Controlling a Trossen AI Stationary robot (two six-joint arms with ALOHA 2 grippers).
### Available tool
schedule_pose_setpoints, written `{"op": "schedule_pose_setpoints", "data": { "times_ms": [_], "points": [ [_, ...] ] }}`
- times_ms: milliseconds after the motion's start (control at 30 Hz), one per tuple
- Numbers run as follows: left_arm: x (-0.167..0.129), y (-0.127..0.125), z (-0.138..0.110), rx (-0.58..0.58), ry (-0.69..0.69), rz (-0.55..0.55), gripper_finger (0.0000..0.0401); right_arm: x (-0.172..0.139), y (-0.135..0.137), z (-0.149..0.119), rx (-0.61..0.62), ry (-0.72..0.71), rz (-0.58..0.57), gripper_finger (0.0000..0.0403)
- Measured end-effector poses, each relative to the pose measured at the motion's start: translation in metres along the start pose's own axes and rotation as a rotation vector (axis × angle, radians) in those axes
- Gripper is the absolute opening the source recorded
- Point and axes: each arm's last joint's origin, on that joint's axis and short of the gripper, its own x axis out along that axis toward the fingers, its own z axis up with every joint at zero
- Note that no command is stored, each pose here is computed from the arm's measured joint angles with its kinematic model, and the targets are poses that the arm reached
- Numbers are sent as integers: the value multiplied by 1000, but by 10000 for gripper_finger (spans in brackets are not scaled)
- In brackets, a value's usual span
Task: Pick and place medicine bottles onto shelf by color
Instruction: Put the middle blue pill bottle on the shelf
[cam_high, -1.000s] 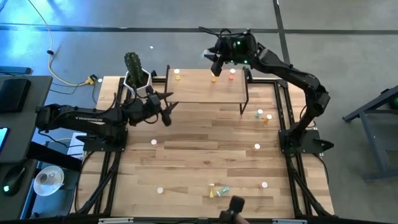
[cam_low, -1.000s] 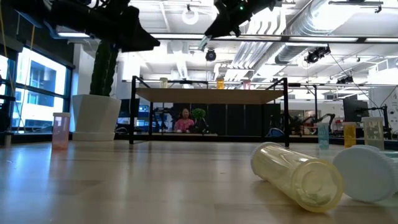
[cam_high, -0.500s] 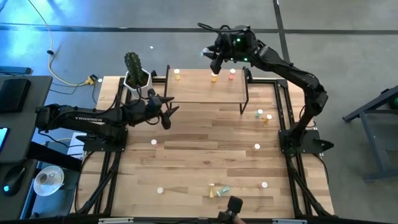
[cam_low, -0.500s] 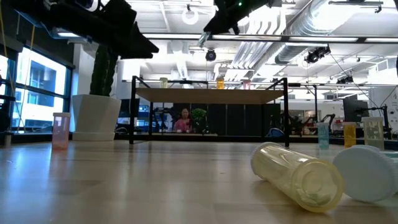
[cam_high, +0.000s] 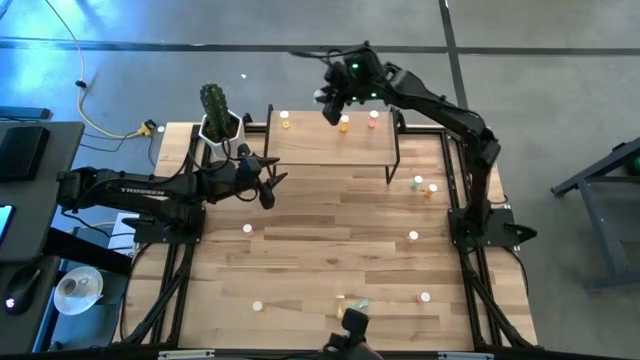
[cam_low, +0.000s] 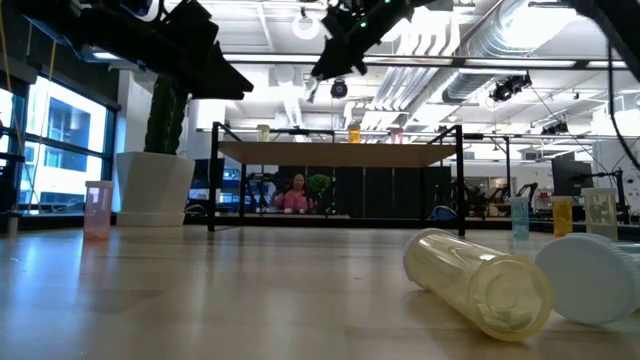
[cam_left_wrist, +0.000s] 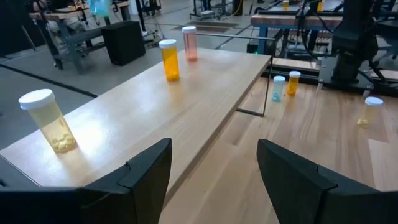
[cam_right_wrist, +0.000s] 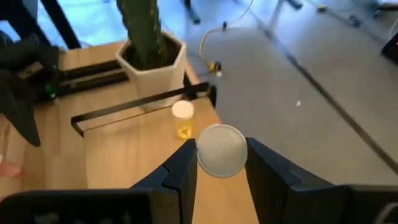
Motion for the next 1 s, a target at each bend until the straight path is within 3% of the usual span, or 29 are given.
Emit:
{"op": "schedule_pose_setpoints", "data": {
  "times_ms": [333, 1000],
  "points": [
    [0, 0, -3, -8, 27, 1, 227, 29, 2, -12, 22, 178, 32, 103],
    [0, 0, -3, -23, 27, 1, 227, 64, 5, -34, 23, 282, 54, 103]
  ]
}}
